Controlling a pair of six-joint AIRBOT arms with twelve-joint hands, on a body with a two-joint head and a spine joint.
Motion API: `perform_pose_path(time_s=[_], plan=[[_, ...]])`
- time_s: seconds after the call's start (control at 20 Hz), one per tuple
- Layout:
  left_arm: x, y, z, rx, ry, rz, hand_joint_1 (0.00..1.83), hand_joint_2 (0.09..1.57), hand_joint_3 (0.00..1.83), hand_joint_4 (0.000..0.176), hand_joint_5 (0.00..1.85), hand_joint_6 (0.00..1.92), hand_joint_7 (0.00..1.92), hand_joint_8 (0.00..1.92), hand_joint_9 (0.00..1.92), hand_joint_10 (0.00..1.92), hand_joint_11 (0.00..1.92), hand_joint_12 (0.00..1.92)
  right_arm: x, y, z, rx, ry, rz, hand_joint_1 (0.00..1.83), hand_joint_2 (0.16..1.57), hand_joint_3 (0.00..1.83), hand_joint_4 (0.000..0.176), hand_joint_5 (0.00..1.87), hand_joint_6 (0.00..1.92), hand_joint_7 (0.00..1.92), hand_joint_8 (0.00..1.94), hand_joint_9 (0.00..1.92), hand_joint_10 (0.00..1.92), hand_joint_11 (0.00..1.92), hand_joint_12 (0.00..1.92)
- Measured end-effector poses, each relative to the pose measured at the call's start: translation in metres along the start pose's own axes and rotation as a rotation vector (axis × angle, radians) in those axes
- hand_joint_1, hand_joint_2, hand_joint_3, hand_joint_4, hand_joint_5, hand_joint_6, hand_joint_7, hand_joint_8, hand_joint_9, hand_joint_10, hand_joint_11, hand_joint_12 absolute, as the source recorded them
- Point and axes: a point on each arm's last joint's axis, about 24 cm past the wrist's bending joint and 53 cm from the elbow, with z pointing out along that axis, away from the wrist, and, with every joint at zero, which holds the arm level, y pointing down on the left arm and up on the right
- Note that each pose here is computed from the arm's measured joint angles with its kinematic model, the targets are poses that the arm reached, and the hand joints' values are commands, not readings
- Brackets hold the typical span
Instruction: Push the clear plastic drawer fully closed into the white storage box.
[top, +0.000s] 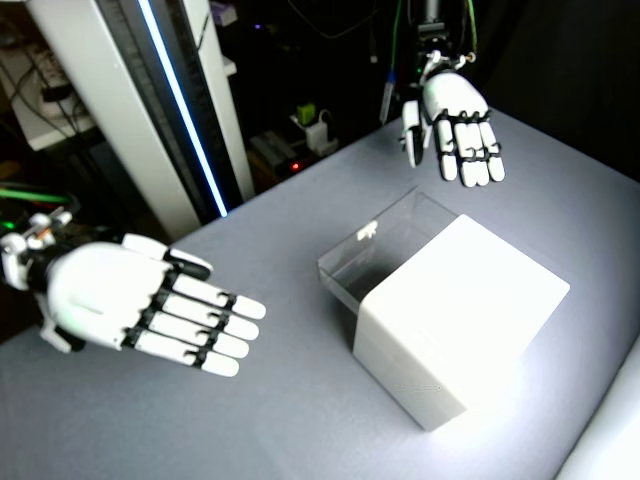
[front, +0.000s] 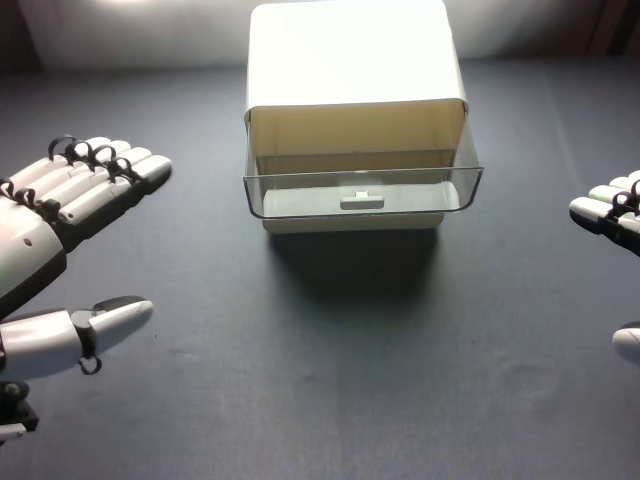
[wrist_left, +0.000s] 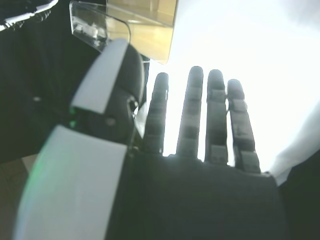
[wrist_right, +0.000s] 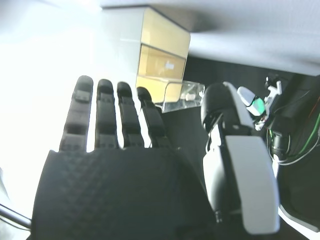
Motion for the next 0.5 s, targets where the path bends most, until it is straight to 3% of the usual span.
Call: perform_pose_path(time_s=[0.4, 0.5], plan=[[0.0059, 0.0055, -0.0014, -0.017, 0.008, -0.014, 0.25, 1.29, 0.0, 0.0, 0.0, 0.0, 0.0, 0.0, 0.0, 0.0, 0.0, 0.0, 0.0035, 0.0006, 0.0008, -0.002, 0.004, 0.007, 0.11, 1.38, 0.01, 0.0, 0.0, 0.0, 0.0, 0.0, 0.0, 0.0, 0.0, 0.0], [0.0052, 0.0057, -0.0014, -0.017, 0.005, -0.015, 0.4, 1.29, 0.0, 0.0, 0.0, 0.0, 0.0, 0.0, 0.0, 0.0, 0.0, 0.0, 0.0058, 0.0034, 0.0007, -0.014, 0.014, 0.001, 0.09, 1.39, 0.01, 0.0, 0.0, 0.0, 0.0, 0.0, 0.0, 0.0, 0.0, 0.0]])
